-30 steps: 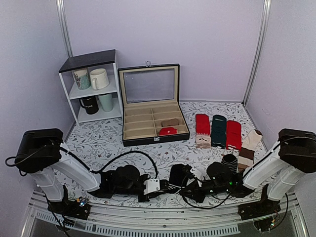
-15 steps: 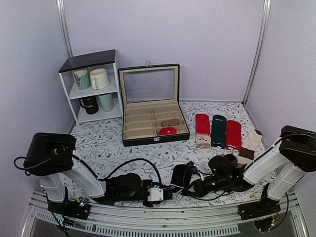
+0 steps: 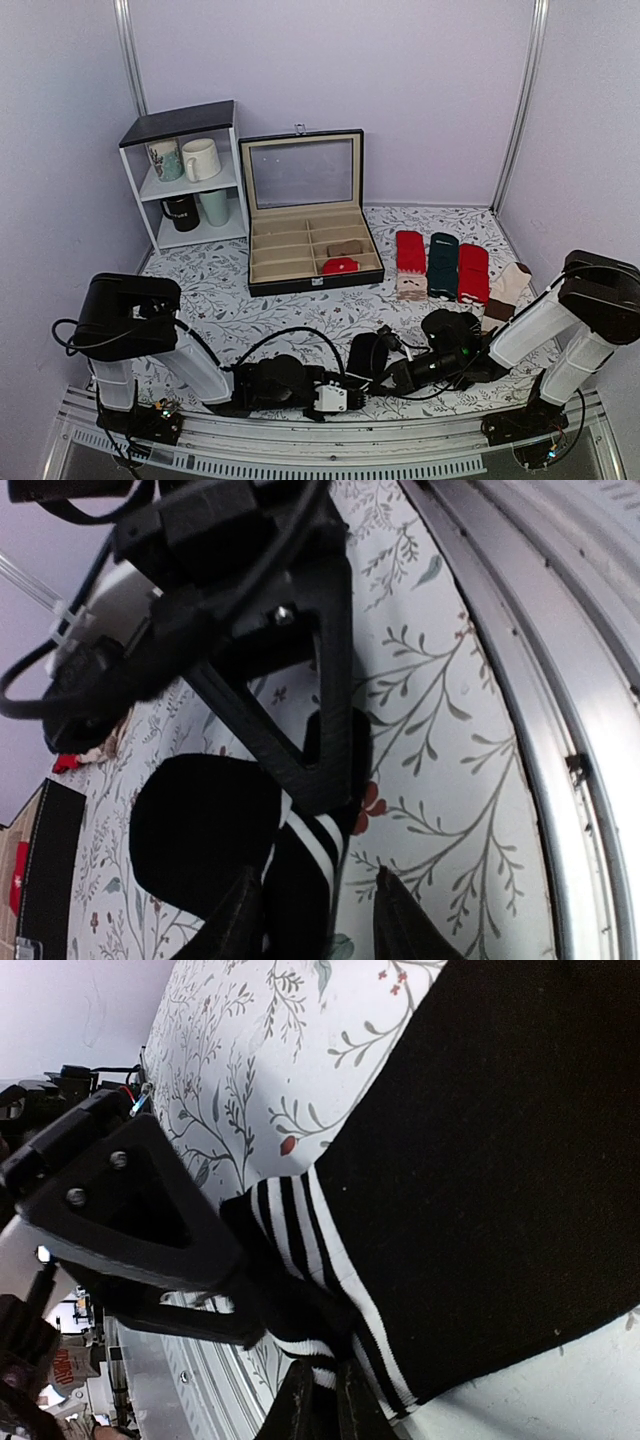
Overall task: Roll the socks
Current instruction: Roll a pair of socks at the center of the board.
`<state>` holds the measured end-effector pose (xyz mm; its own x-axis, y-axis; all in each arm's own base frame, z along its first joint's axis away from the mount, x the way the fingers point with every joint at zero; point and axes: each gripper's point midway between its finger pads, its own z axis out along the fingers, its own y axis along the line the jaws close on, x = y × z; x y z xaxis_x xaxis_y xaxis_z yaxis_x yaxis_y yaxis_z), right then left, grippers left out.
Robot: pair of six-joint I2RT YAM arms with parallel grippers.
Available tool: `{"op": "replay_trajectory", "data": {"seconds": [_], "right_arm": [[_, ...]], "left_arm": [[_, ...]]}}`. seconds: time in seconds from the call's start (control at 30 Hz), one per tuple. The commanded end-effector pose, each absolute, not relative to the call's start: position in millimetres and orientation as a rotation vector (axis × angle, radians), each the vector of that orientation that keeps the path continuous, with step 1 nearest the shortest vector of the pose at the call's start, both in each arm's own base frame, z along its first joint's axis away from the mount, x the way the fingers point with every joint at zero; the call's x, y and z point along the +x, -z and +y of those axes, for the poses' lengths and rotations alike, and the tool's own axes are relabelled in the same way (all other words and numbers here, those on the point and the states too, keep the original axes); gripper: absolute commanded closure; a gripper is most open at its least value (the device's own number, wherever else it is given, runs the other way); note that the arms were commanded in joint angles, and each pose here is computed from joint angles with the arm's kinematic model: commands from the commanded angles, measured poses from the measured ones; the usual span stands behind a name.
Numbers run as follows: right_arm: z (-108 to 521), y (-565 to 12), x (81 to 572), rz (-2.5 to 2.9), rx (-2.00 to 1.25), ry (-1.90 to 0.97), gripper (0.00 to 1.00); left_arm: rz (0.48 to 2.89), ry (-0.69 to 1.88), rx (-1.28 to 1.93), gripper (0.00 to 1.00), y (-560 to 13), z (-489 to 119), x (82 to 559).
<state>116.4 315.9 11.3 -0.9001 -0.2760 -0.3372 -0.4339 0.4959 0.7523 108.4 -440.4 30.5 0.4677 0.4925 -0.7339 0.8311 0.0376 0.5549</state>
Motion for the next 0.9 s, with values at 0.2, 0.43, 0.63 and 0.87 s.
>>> {"op": "replay_trajectory", "data": {"seconds": [0.2,0.43,0.63,0.87], "right_arm": [[259.1,53.0,89.2,2.931,-0.507,-1.051,0.91],[259.2,53.7,89.5,2.930,-0.516,-1.048,0.91],[262.5,48.6,93.7,2.892,-0.544,-1.061,0.86],[280.6,-34.2,138.1,2.338,-0.690,-1.089,0.59]], "left_arm": [[1.303,0.337,1.672,0.64,6.8,-437.6,120.6],[1.394,0.356,1.692,1.00,16.8,-432.6,123.0],[1.491,0.406,1.705,1.00,26.9,-421.3,118.0],[1.699,0.546,1.715,1.00,37.0,-408.7,102.9]]}}
